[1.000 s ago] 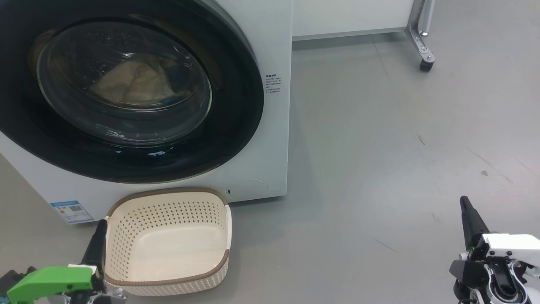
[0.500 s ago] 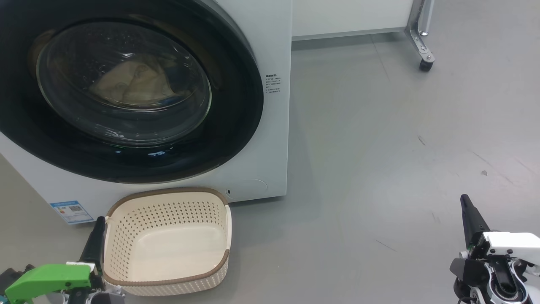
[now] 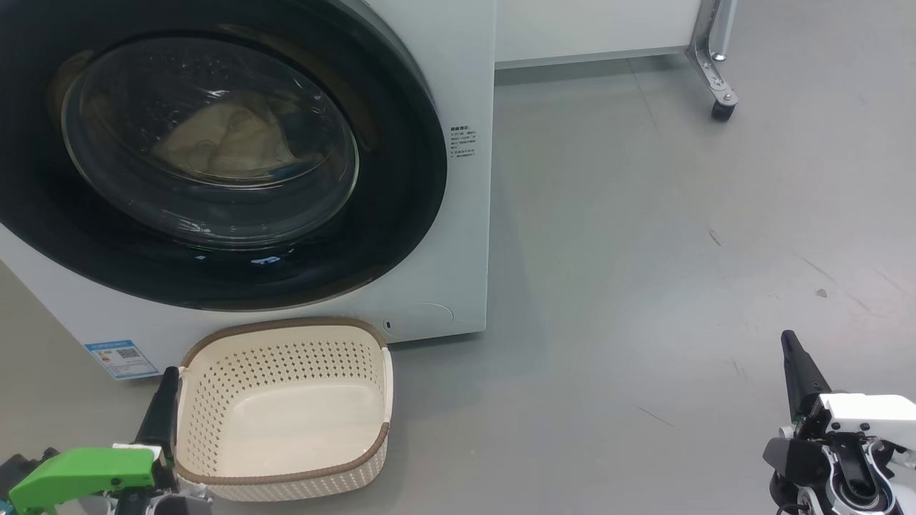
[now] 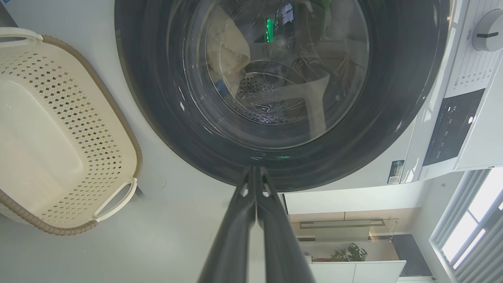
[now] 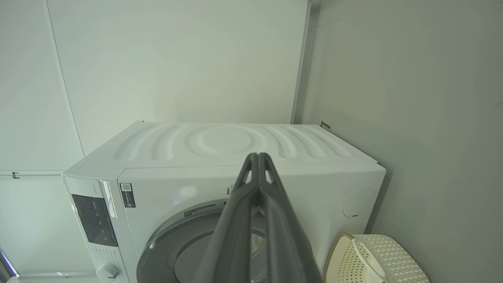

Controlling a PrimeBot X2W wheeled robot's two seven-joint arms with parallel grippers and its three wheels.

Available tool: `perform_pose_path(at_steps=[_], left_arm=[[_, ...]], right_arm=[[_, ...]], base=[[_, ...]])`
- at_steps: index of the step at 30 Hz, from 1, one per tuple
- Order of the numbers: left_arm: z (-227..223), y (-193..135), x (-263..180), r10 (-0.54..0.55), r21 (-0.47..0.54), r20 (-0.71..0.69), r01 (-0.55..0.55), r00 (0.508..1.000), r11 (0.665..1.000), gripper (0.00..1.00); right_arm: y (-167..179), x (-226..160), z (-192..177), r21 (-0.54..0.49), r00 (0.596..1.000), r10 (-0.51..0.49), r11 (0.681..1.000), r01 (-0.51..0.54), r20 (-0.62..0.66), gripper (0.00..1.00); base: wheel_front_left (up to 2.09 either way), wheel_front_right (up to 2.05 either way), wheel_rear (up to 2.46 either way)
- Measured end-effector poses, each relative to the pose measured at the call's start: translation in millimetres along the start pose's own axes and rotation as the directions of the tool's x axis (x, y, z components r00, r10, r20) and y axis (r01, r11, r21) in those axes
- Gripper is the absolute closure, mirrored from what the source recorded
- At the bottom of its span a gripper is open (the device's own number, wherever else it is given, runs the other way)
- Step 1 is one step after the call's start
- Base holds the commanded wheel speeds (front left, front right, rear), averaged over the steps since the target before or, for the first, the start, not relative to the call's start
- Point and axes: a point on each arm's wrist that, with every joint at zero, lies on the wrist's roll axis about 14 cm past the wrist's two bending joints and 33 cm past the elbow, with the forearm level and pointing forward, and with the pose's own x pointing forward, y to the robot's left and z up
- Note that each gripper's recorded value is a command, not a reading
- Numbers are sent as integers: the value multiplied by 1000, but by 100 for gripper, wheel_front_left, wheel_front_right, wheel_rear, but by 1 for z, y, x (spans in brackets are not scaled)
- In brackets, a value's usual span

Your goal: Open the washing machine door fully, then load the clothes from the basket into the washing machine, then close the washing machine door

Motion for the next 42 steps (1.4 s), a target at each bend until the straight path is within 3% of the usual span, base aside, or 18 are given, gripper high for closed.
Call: perform_pose_path(at_steps=[42], left_arm=[[0, 0, 0, 0, -2, 0, 0, 1000, 1000, 100]], right_arm=[[-1, 0, 1, 1, 1000, -2, 1000, 2, 3, 100]], base=[[0, 0, 0]])
